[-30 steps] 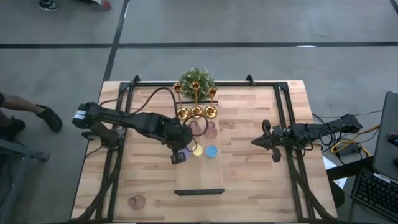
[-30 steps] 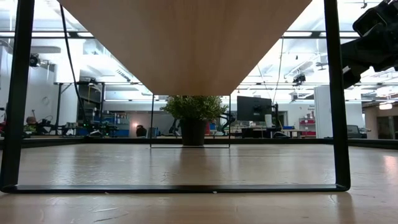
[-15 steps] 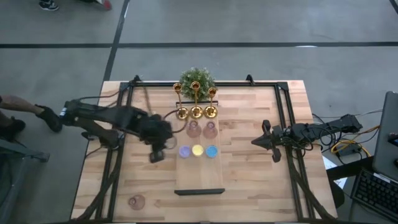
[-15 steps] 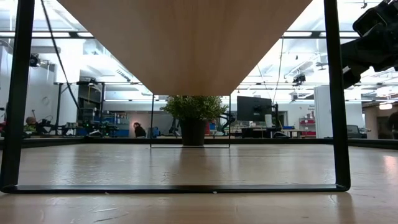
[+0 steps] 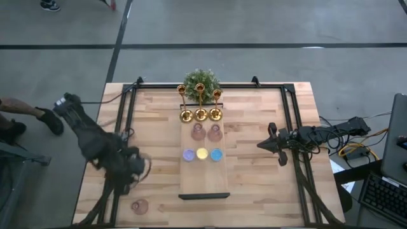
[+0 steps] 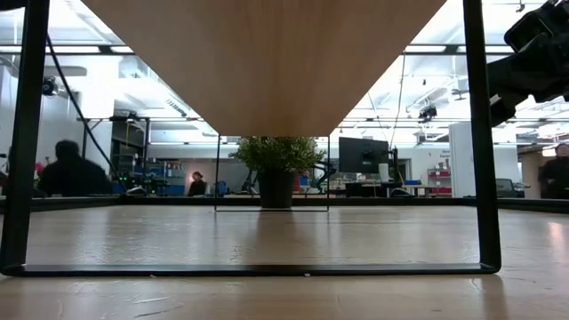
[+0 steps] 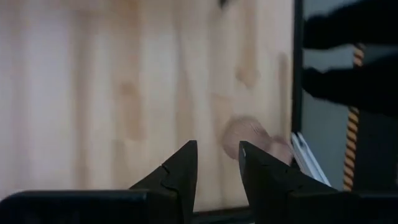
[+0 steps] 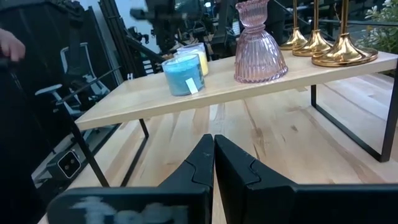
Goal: Pick & Place candle stick holders
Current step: Put the pink glass candle holder on the shelf aligned with the pink glass candle holders
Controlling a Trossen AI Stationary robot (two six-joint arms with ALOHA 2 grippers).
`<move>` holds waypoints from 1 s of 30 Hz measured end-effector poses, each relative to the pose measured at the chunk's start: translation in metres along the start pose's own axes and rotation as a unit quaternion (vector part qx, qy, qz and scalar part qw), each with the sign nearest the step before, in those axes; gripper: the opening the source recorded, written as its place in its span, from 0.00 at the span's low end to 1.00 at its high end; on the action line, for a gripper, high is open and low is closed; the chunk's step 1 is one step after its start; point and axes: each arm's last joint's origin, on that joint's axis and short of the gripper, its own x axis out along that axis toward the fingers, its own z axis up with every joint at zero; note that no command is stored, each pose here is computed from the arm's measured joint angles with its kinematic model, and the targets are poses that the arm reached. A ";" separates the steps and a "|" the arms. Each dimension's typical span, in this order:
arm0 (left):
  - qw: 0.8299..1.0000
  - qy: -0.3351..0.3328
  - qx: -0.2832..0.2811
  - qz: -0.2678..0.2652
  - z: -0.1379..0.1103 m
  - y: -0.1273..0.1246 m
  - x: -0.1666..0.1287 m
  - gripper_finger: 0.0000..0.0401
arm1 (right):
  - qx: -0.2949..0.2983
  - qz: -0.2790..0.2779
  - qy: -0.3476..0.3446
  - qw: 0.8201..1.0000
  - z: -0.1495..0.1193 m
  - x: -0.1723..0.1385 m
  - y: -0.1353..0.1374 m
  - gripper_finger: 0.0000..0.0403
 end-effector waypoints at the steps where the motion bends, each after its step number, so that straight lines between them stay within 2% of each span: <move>1: 1.000 0.004 0.005 -0.011 -0.007 -0.006 0.008 0.30 | 0.000 0.000 0.000 1.000 0.000 0.000 0.000 0.02; 7: 0.998 0.016 -0.019 -0.061 -0.037 -0.028 0.051 0.30 | 0.000 0.000 0.000 1.000 0.000 0.000 0.000 0.02; 14: 0.998 0.019 -0.039 -0.051 -0.041 -0.031 0.080 0.30 | 0.000 0.000 0.000 1.000 0.000 0.000 0.000 0.02; 17: 0.996 0.052 -0.041 -0.063 -0.044 -0.035 0.089 0.30 | 0.000 0.000 0.000 1.000 0.000 0.000 0.000 0.02; 19: 0.994 0.073 -0.034 -0.078 -0.047 -0.040 0.092 0.30 | 0.000 0.000 0.000 1.000 0.000 0.000 0.000 0.02; 22: 0.994 0.054 -0.020 -0.093 -0.048 -0.052 0.087 0.30 | 0.000 0.000 0.000 1.000 0.000 0.000 0.000 0.02; 30: 0.997 0.025 0.023 -0.074 -0.053 -0.067 0.090 0.30 | 0.000 0.000 0.000 1.000 0.000 0.000 0.000 0.02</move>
